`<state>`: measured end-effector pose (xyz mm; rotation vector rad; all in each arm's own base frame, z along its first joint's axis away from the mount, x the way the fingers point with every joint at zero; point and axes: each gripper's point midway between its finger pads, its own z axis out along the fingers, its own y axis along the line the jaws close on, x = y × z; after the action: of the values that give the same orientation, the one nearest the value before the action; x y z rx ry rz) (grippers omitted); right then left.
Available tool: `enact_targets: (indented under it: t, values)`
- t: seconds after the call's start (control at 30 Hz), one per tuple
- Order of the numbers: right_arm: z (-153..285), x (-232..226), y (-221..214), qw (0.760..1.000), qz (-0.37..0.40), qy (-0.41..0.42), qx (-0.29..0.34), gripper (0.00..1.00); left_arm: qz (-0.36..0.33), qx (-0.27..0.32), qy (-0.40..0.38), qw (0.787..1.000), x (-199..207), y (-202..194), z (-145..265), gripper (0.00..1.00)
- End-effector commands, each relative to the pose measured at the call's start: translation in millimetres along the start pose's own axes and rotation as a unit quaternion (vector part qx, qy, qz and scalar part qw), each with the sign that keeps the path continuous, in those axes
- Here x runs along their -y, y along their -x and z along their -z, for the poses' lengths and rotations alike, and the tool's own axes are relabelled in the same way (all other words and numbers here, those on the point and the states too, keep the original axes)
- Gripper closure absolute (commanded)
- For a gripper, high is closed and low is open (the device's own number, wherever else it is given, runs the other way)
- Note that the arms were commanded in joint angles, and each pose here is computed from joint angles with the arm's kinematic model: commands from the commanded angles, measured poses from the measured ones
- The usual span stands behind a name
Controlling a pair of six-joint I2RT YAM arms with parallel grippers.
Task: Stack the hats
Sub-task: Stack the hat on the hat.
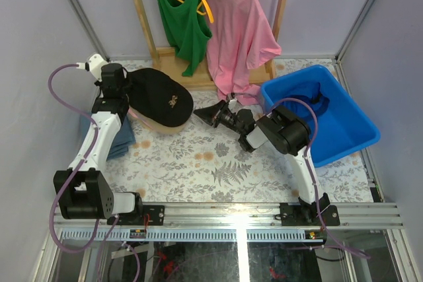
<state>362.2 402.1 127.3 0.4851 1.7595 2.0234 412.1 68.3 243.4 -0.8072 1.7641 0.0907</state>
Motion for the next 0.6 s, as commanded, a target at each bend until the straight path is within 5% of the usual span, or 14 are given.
enact_targets:
  t: [0.0, 0.33, 0.5, 0.57]
  values:
    - [8.3, 49.5, 4.0, 0.997, -0.019, -0.073, 0.022, 1.0, -0.002, -0.005, 0.044, 0.999, -24.9, -8.3, -10.0, 0.98]
    - [10.3, 69.4, -0.3, 0.995, -0.029, -0.091, 0.031, 1.0, 0.004, -0.016, 0.036, 0.999, -23.5, -15.7, -9.4, 0.92]
    - [7.7, 47.6, -1.0, 0.997, 0.001, -0.077, 0.027, 1.0, 0.014, -0.012, 0.021, 1.0, -18.8, -13.1, -6.5, 0.8]
    - [8.1, 35.8, -1.7, 0.998, 0.011, -0.064, 0.026, 0.91, 0.017, -0.012, 0.017, 1.0, -17.3, -12.9, -5.6, 0.74]
